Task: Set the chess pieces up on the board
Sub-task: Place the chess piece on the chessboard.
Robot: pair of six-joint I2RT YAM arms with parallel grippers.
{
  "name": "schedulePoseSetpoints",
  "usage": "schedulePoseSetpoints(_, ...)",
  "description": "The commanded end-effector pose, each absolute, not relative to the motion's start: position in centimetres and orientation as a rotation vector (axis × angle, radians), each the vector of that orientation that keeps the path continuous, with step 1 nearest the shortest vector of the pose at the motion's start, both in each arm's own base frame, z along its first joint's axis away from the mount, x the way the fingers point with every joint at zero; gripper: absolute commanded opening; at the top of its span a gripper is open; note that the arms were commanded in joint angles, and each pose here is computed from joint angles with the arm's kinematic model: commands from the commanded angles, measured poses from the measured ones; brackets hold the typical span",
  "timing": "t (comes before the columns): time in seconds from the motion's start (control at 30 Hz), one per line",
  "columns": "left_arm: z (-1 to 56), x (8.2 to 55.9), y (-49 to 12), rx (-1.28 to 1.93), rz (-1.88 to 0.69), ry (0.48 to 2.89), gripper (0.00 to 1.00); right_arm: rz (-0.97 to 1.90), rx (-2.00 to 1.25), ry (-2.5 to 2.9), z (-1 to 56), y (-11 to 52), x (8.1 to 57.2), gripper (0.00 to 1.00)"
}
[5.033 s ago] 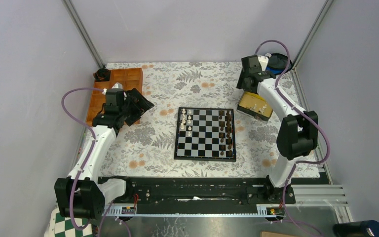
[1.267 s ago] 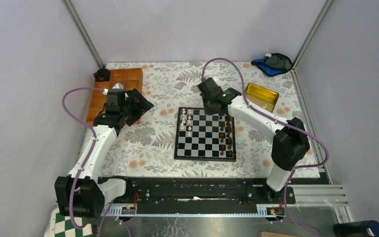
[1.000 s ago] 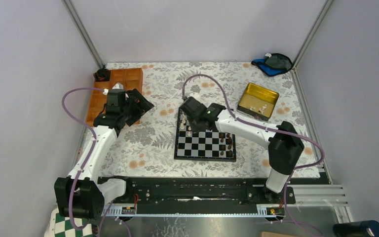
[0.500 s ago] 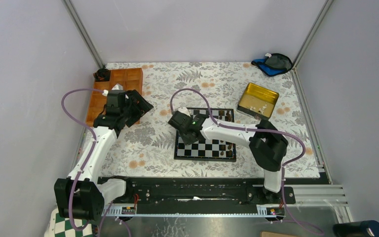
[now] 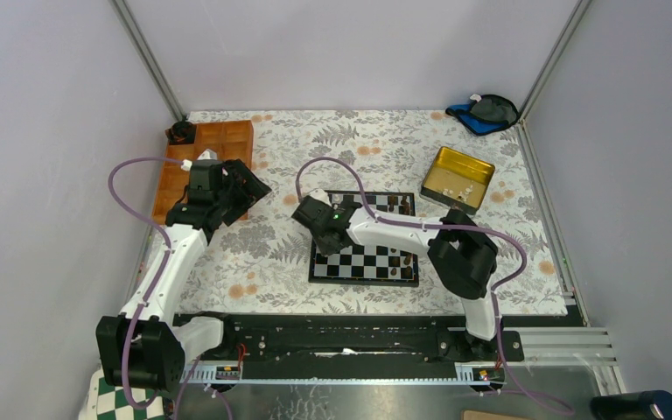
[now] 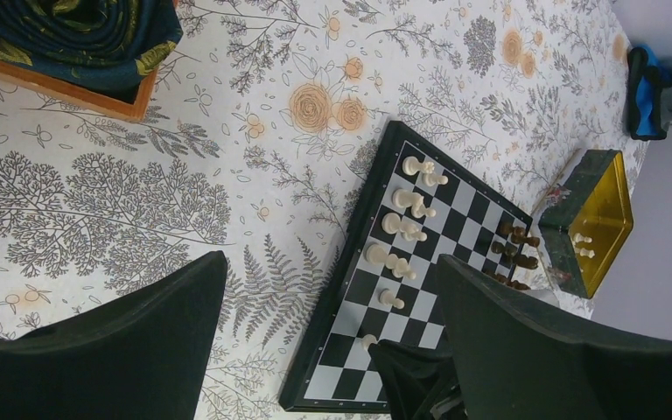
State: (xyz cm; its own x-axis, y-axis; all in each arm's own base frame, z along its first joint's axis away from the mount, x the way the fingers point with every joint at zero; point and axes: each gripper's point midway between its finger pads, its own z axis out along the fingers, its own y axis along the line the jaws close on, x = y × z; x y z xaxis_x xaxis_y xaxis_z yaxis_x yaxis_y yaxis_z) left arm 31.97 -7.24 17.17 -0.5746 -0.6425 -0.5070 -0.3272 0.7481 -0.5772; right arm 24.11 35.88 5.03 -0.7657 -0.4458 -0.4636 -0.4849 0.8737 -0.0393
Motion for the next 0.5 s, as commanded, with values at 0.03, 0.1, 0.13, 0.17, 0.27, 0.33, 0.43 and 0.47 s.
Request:
schedulePoseSetpoints(0.03,17.1,32.0,-6.9,-0.696,-0.519,2.207,0.96,0.13,-0.632,2.534,6.4,36.2,26.4,0.0)
schedulePoseSetpoints(0.1,17.0,32.1,-6.9,-0.696,-0.516,2.21,0.96,0.131,-0.623,2.534,6.4,36.0,26.8,0.0)
schedulePoseSetpoints(0.13,16.9,32.1,-6.9,-0.696,-0.514,2.212,0.96,0.131,-0.621,2.534,6.4,36.0,26.9,0.0)
schedulePoseSetpoints(0.17,16.9,32.1,-6.9,-0.695,-0.513,2.214,0.96,0.132,-0.618,2.536,6.4,36.0,27.0,0.0)
schedulePoseSetpoints(0.27,16.8,32.3,-6.9,-0.695,-0.51,2.218,0.96,0.136,-0.616,2.539,6.3,36.0,27.3,0.0)
schedulePoseSetpoints(0.33,16.8,32.4,-6.9,-0.694,-0.511,2.219,0.96,0.139,-0.618,2.544,6.1,36.0,27.3,0.0)
schedulePoseSetpoints(0.43,16.7,32.5,-6.8,-0.693,-0.506,2.221,0.96,0.146,-0.625,2.548,6.0,36.2,27.2,0.0)
schedulePoseSetpoints(0.47,16.7,32.5,-6.8,-0.694,-0.504,2.222,0.96,0.147,-0.626,2.548,6.0,36.3,27.2,0.0)
